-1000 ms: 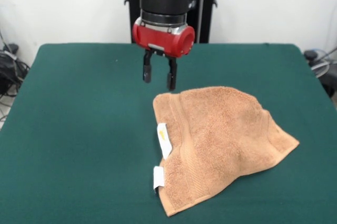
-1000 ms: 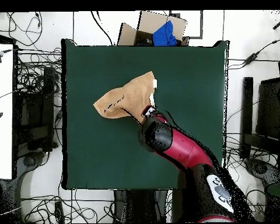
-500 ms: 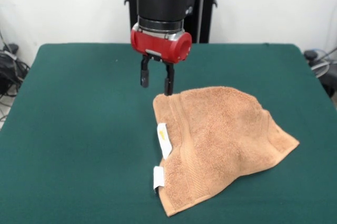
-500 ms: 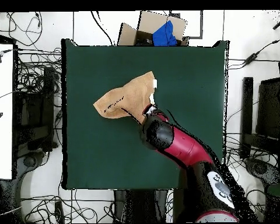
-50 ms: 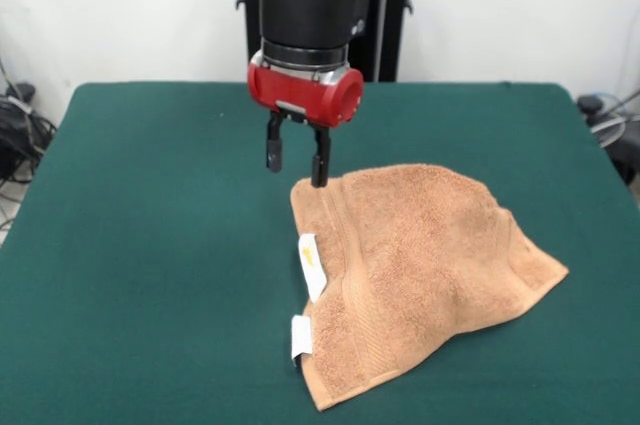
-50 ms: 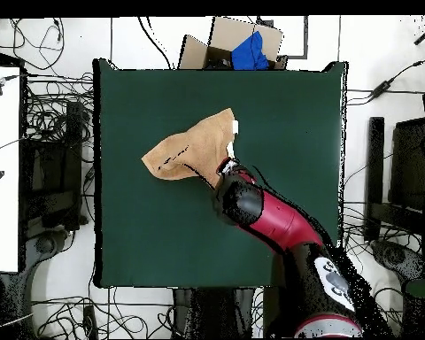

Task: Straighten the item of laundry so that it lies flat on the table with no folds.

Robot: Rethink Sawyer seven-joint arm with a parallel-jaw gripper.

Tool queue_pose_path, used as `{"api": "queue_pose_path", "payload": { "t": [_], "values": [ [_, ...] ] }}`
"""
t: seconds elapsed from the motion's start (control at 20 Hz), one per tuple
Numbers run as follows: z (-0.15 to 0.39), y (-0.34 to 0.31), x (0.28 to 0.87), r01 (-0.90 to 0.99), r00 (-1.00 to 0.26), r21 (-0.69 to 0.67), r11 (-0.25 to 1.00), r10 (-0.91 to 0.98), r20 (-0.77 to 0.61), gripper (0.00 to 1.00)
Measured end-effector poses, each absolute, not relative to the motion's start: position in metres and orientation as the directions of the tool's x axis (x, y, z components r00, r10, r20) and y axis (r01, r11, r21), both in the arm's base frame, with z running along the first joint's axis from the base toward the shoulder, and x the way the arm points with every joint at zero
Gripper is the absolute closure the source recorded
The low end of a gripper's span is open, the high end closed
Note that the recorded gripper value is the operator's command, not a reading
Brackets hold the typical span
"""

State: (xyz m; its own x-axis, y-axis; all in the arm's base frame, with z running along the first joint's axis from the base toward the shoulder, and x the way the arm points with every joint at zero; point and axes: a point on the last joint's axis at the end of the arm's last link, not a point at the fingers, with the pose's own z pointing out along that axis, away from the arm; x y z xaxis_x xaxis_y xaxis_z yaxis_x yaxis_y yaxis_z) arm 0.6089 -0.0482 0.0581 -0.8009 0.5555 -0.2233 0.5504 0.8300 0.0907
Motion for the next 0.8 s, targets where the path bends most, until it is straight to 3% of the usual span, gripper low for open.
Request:
{"api": "queue_pose_path", "payload": {
  "t": [0.8],
  "values": [
    [0.039,-0.047,0.605,0.540,-0.814,0.093,0.837,0.547,-0.196,0.00]
  ]
}}
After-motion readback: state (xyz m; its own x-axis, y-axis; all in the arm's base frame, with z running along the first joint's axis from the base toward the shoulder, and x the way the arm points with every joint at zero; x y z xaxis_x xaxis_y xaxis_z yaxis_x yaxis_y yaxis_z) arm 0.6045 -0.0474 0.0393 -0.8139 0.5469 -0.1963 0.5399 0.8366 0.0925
